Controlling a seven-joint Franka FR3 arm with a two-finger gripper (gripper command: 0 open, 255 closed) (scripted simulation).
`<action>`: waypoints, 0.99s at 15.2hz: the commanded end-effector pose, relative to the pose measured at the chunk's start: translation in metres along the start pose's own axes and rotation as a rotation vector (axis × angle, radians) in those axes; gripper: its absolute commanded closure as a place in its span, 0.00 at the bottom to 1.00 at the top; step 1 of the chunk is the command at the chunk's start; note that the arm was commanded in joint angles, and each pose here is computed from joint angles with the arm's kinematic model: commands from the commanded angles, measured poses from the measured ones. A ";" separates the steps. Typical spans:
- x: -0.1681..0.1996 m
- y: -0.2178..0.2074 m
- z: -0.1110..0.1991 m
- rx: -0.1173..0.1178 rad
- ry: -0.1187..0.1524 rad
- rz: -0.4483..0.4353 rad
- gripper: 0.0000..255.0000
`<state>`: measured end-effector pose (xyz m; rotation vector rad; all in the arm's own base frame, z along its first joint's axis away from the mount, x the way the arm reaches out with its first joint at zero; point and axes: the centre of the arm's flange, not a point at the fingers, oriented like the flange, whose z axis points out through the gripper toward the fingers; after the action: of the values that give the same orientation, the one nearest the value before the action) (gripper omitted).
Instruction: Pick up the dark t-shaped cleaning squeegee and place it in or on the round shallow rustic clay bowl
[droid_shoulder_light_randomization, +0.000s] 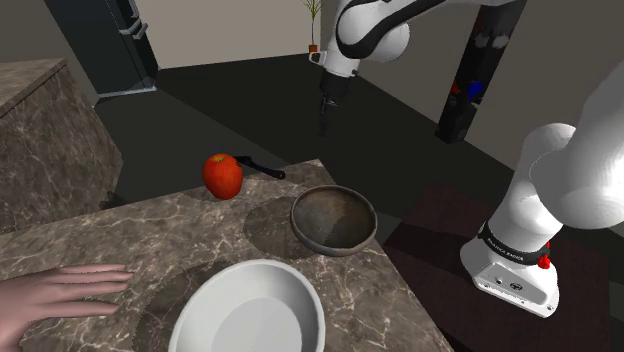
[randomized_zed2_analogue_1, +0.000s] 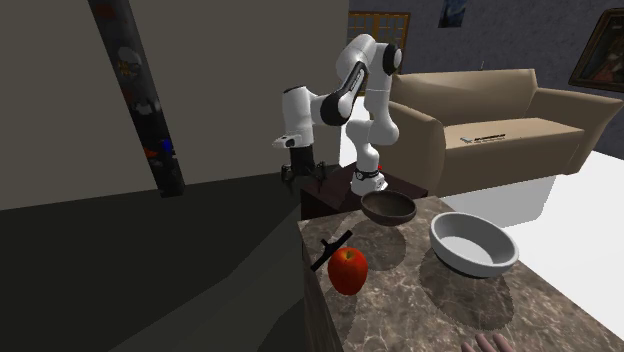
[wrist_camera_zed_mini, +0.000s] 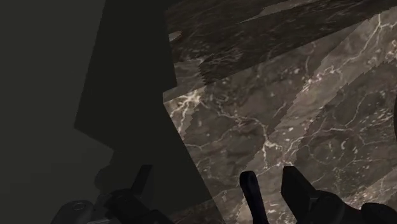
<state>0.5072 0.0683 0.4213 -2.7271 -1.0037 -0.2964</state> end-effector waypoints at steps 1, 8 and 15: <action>0.017 0.000 0.016 0.034 0.025 -0.068 0.00; 0.082 -0.010 0.063 0.150 0.105 -0.294 0.00; 0.122 -0.028 0.098 0.219 0.152 -0.428 0.00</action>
<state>0.5904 0.1864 0.3684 -2.2481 -1.4671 -0.4258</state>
